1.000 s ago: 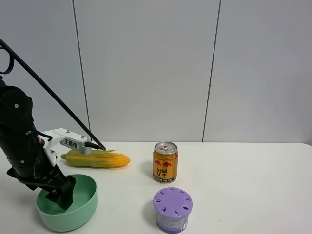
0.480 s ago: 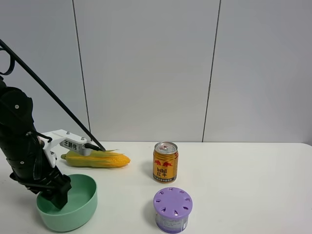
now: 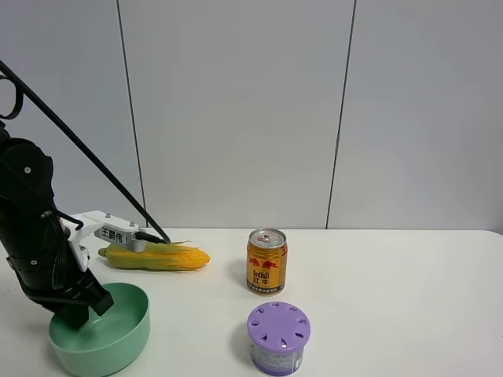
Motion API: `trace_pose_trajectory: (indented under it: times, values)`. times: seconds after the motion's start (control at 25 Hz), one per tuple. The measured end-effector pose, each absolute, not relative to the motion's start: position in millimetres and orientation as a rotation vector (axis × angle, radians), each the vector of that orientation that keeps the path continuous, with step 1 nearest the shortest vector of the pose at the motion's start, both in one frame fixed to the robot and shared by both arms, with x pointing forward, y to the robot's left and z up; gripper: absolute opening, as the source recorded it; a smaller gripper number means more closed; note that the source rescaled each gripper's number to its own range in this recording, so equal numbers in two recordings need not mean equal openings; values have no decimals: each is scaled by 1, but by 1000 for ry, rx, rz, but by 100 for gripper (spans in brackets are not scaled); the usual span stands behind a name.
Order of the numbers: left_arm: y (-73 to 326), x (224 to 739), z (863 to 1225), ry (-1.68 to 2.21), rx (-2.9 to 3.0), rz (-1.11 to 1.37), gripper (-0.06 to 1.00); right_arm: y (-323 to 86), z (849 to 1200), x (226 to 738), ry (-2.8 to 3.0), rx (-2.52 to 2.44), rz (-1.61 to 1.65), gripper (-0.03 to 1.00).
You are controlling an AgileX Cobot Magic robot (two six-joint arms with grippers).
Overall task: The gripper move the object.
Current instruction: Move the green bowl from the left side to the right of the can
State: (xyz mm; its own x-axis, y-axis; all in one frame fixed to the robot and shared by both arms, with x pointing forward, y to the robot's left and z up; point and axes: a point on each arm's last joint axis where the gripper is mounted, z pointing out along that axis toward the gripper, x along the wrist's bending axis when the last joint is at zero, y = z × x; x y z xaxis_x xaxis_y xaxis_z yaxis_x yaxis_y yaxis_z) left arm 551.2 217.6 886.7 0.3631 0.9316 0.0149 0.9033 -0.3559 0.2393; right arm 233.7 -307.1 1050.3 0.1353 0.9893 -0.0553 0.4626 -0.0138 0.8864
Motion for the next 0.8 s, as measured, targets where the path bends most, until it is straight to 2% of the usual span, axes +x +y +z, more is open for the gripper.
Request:
trace_pose_trajectory:
  times: [0.36,0.8]
  values:
    - [218,546,892,1682,2446,178,0,-307,1050,234,1443,1599,816,100]
    - [222,532,940,1665,2424,199,0,-307,1050,234,1443,1599,816,100]
